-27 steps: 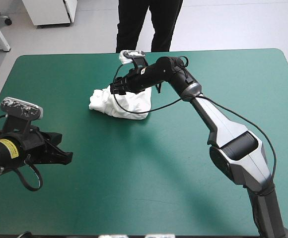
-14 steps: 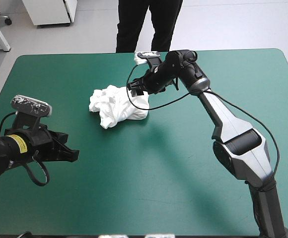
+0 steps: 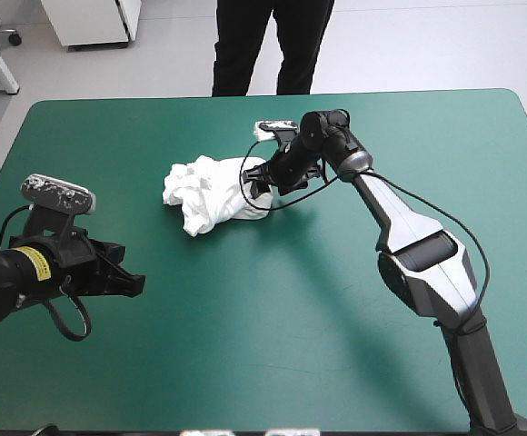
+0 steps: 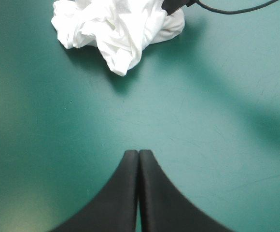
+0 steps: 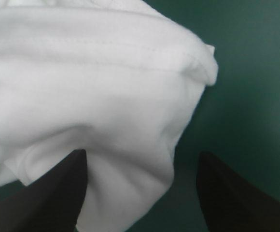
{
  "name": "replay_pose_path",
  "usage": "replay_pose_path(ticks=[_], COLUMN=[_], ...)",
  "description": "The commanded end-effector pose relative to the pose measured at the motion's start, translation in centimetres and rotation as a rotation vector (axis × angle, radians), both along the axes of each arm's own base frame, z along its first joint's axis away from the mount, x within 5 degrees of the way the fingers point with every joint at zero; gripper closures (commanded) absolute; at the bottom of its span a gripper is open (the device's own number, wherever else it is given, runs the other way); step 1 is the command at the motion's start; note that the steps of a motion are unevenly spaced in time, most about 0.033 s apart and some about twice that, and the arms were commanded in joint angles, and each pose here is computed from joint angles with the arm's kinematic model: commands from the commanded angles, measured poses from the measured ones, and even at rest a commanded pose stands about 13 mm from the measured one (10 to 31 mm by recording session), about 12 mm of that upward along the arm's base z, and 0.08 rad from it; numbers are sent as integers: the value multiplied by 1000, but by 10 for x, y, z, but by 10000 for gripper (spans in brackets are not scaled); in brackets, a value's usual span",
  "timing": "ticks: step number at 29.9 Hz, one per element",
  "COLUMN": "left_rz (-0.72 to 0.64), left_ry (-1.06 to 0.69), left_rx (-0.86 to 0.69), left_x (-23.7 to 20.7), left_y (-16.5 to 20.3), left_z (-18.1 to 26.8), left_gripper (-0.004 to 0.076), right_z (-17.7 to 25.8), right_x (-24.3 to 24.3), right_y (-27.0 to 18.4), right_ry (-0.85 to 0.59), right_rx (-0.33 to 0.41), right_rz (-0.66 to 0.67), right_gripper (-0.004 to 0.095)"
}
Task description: Fold the cloth
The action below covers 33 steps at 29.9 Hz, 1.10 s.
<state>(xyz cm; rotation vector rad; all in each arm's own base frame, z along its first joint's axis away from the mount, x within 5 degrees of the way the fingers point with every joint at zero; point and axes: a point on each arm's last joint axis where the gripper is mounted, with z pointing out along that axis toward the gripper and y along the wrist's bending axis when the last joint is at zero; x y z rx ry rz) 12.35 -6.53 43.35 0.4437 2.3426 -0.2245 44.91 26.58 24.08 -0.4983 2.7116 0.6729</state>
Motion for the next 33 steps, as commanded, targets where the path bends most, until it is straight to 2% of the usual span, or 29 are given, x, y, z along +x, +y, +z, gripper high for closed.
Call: replay_pose_path(ticks=[1,3,5,7,10,11,17,21,24,27,33], left_rz=[2,3,5,5,5,5,6,6,18,20,31], left_ry=[-7,-8,-10,-9,-9,-9,0,2,8,9,25], left_rx=[-18,-17,-14,-12,-12,-12,-7,-8,-20,-22,-45], left_x=[-4,-4,-3,-3,-3,-3,-4,-4,-4,-4,-5], left_y=[1,1,1,2,2,2,2,2,2,2,1], left_z=[6,6,6,6,6,6,6,5,5,5,5], left_gripper=[733,733,733,733,733,733,733,733,733,733,733], right_z=[39,35,30,30,31,32,33,27,22,20,26], right_x=[-1,1,2,2,5,6,11,12,12,14,11], right_y=[1,3,4,4,4,4,3,-6,-18,-32,-70], right_ry=[-90,-84,-73,-81,-150,-181,-319,-336,-298,-237,-201], right_rx=[129,138,140,138,123,117,64,-78,-184,-193,-211], right_rz=[-24,-21,-21,-20,12,37,141,173,194,181,115], right_gripper=[306,323,398,562,878,926,925,925,925,925,924])
